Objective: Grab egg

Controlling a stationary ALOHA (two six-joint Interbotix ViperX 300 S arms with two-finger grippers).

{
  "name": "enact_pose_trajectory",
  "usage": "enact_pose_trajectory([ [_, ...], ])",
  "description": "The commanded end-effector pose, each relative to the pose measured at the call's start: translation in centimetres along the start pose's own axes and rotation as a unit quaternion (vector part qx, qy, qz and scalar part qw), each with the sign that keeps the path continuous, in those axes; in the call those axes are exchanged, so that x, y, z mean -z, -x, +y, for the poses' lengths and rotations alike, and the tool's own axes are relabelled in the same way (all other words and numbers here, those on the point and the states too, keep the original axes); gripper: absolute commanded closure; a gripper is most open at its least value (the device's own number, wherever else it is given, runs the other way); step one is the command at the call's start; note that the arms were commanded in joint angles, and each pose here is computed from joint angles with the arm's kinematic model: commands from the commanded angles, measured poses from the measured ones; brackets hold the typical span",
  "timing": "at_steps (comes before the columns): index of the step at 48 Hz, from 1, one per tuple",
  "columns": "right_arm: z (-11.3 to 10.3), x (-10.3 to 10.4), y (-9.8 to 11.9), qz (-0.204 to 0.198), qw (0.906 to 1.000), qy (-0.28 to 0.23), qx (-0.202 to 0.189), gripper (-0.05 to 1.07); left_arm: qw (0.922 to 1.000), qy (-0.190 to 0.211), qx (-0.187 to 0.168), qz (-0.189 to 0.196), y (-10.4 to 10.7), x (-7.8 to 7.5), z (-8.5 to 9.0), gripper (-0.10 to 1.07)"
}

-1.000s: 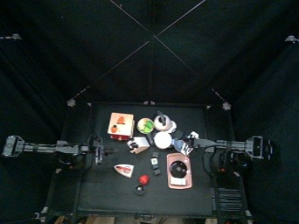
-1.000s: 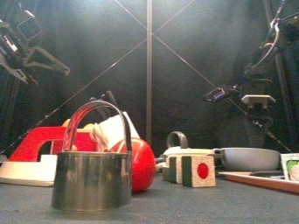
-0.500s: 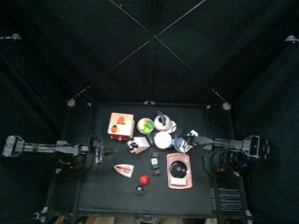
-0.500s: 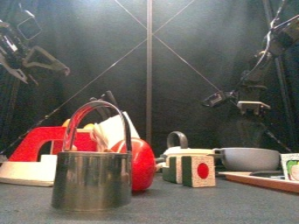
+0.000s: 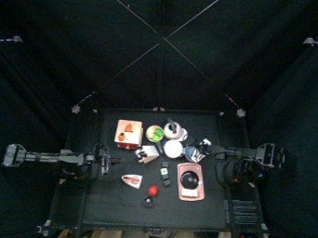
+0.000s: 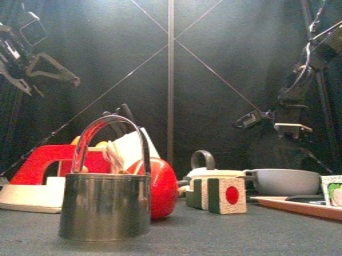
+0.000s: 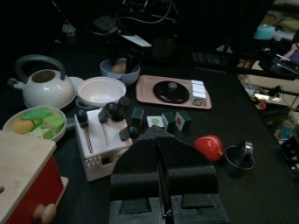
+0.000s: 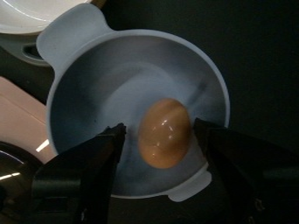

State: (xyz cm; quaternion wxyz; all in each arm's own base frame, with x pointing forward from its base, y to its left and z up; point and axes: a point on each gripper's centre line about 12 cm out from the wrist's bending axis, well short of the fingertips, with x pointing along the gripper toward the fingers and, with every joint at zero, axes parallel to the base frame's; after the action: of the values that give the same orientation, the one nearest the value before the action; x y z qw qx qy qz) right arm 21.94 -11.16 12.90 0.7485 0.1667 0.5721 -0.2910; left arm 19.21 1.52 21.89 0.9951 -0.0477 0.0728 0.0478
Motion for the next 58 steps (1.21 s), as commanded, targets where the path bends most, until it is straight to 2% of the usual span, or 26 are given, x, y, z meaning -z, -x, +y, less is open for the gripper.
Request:
enact_pose_trajectory([
  [1, -0.1, -0.3, 0.3, -0.007, 1.0000, -0.004, -0.002, 0.08, 1.0000, 0.000, -0.001, -0.006, -0.1, -0.4, 0.0, 0.97],
  [14, -0.1, 0.6, -0.2, 0.006, 1.0000, -0.007, -0.004, 0.08, 1.0000, 0.000, -0.001, -0.006, -0.1, -0.4, 0.0, 0.97],
  [30, 0.0, 0.4, -0.3, 0.000, 0.9999, -0.007, -0.007, 0.09, 1.0000, 0.000, -0.001, -0.005, -0.1, -0.4, 0.0, 0.97],
  [46, 0.1, 0.3, -0.2, -0.001, 0.9999, -0.011, -0.009, 0.33, 1.0000, 0.000, -0.001, -0.006, -0.1, -0.4, 0.0, 0.98],
  [58, 0.1, -1.0, 1.4, -0.019, 0.9997, -0.014, -0.009, 0.34, 1.0000, 0.000, -0.001, -0.005, -0.1, -0.4, 0.0, 0.97],
])
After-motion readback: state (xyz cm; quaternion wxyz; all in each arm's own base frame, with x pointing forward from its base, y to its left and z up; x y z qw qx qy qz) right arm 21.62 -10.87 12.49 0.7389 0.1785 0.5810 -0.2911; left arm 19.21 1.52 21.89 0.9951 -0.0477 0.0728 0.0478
